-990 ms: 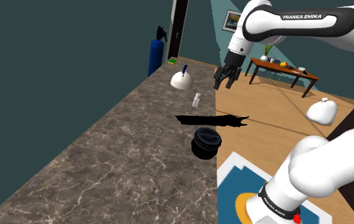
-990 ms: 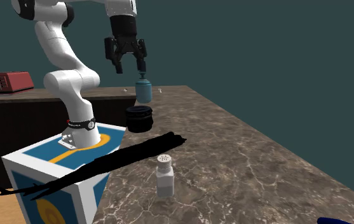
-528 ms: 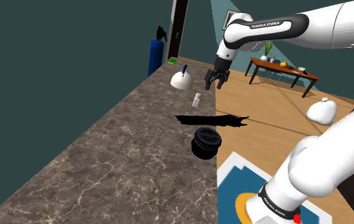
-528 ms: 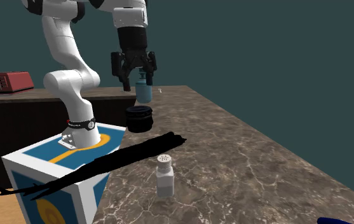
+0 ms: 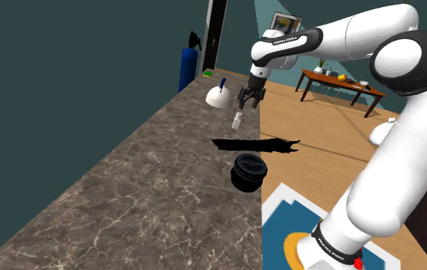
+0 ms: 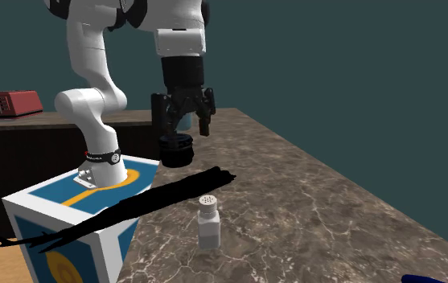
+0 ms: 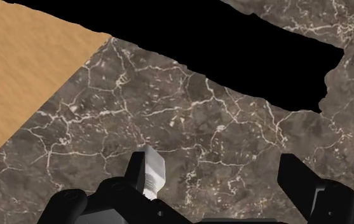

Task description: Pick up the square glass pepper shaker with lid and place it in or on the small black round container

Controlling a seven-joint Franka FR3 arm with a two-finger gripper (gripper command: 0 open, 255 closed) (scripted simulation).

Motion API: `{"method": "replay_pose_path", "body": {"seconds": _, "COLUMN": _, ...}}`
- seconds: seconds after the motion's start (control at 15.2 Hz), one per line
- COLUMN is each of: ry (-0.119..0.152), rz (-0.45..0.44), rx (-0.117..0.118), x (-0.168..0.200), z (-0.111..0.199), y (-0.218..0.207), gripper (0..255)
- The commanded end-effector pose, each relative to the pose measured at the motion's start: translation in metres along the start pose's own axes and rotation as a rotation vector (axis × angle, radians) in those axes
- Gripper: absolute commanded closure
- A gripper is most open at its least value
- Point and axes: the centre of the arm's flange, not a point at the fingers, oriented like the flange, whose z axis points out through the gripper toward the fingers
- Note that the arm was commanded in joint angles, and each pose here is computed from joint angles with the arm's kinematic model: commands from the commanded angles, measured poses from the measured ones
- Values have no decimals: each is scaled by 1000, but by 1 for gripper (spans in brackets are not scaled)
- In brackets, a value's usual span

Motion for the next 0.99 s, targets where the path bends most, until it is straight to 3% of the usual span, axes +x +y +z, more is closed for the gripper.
{"method": "replay_pose_path", "body": {"seconds": 0.0, "ry": 0, "rz": 5, "rx": -5, "x": 18, "z": 12, "y": 12, "gripper": 0}}
{"method": "replay_pose_path", "body": {"seconds": 0.46, "ry": 2, "rz": 23, "rx": -21, "x": 87, "z": 53, "y": 52, "gripper": 0}}
{"method": "replay_pose_path", "body": {"seconds": 0.92, "ry": 2, "rz": 23, "rx": -21, "x": 87, "z": 90, "y": 53, "gripper": 0}}
